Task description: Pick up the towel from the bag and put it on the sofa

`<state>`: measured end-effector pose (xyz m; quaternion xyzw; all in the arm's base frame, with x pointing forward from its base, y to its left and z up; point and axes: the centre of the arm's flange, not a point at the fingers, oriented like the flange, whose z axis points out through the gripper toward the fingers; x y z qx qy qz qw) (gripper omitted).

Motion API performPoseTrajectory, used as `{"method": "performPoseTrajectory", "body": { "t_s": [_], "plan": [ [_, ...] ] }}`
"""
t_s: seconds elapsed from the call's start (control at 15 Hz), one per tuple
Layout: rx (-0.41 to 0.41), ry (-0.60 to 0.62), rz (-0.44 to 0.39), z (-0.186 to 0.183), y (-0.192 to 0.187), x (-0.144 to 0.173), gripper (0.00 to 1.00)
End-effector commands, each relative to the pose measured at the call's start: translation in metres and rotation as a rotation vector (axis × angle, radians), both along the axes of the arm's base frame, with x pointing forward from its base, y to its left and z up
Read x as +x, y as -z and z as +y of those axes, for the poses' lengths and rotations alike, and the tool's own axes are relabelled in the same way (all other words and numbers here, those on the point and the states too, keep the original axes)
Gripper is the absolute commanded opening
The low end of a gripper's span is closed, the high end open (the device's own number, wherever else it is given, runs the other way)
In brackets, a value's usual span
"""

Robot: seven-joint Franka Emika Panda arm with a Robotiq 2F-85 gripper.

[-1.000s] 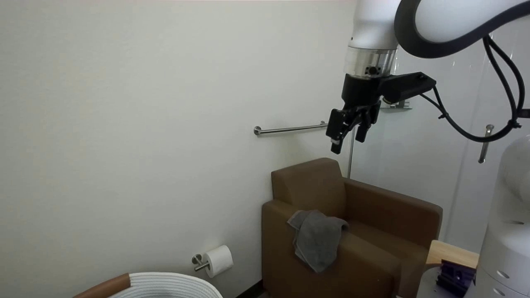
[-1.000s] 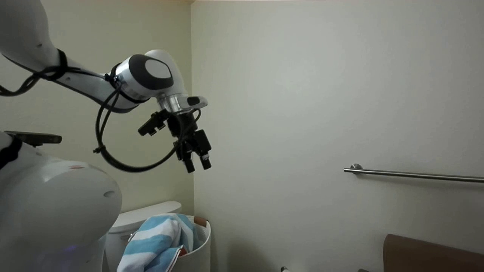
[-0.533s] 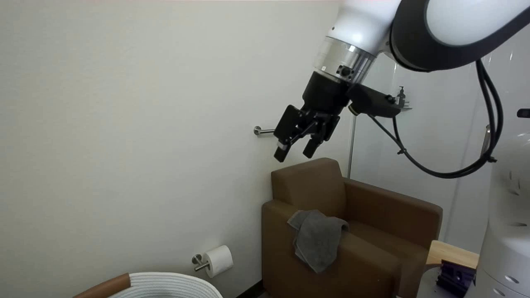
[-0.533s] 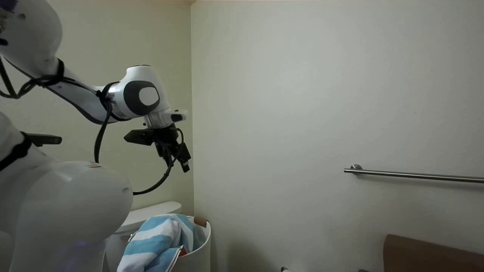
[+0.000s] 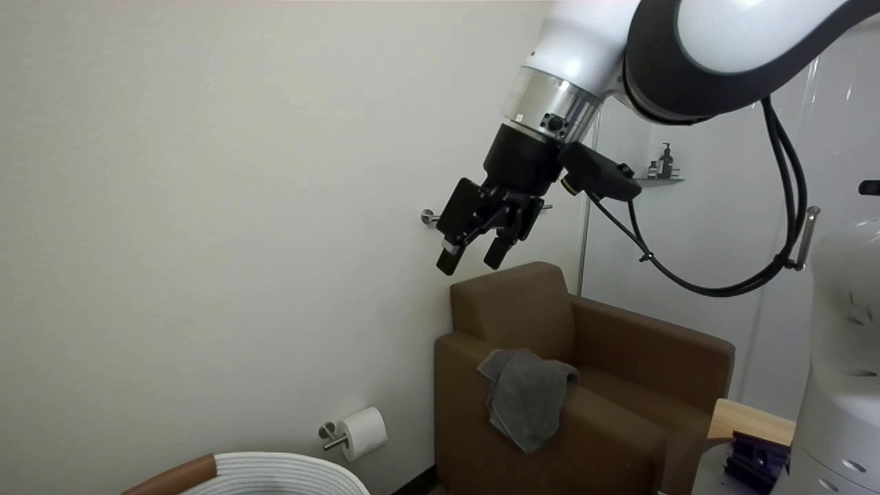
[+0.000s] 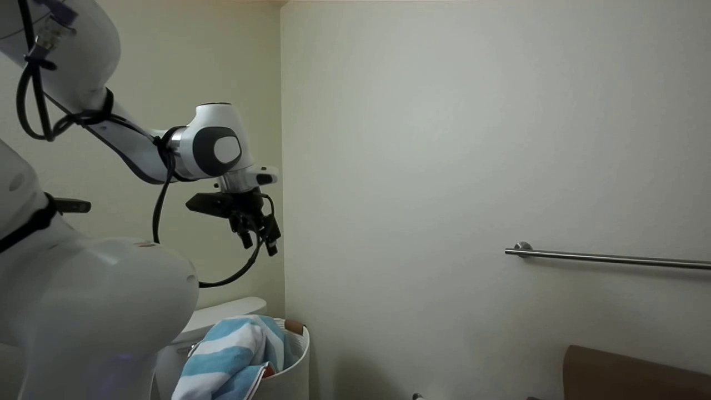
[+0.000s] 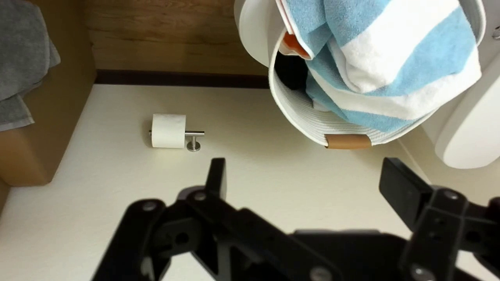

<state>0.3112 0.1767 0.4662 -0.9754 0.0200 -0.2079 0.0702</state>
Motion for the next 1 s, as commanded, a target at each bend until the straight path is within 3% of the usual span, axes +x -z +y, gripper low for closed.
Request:
{"method": "performPoseTrajectory", "body": {
  "t_s": [0.0, 0.27, 0.47, 0.93],
  "plan": [
    [0.016, -0.012, 0.006, 0.001, 0.005, 0.004, 1.00],
    [0.009, -0.140, 0.028, 0.055, 0.031, 0.038, 1.00],
    [-0.018, -0.274, 0.060, 0.123, 0.046, 0.051, 1.00],
    [-0.172, -0.424, 0.273, 0.245, 0.109, 0.085, 1.00]
  ]
}}
